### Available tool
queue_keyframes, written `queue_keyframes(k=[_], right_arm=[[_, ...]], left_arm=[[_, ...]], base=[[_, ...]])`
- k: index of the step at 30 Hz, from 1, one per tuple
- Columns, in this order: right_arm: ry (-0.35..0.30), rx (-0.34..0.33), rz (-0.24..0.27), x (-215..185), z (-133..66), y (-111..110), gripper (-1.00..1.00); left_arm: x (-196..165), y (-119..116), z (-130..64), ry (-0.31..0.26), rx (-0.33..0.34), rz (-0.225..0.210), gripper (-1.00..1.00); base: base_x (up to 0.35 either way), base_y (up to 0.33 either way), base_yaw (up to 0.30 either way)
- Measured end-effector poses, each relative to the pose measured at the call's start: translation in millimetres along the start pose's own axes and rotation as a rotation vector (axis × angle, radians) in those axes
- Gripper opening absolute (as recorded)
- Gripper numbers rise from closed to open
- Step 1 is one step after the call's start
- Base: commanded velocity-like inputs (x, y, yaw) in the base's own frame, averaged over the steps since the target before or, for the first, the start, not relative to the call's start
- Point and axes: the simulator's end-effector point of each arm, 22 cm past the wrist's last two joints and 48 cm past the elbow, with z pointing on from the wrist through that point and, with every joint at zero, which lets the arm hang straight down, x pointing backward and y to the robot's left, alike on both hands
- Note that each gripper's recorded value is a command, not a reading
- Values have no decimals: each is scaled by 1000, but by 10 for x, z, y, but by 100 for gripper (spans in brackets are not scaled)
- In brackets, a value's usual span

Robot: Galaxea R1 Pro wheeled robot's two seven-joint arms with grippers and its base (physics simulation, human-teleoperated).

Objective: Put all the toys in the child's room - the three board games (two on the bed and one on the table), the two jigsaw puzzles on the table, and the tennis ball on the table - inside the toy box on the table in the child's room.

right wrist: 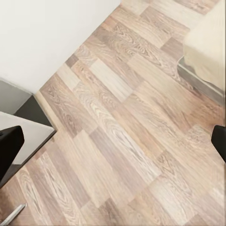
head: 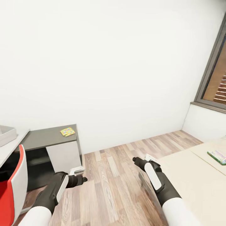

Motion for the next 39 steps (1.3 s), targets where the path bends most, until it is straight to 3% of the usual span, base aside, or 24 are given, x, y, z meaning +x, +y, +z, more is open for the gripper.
queue_keyframes(k=[29,39], right_arm=[[-17,-16,-1,-78,-64,47,100],[-22,-37,-2,-99,-87,99,100]], left_arm=[[-65,-26,-67,-18,4,3,100],[-91,-35,-91,-26,5,5,100]], base=[[59,49,-267],[18,160,-267]])
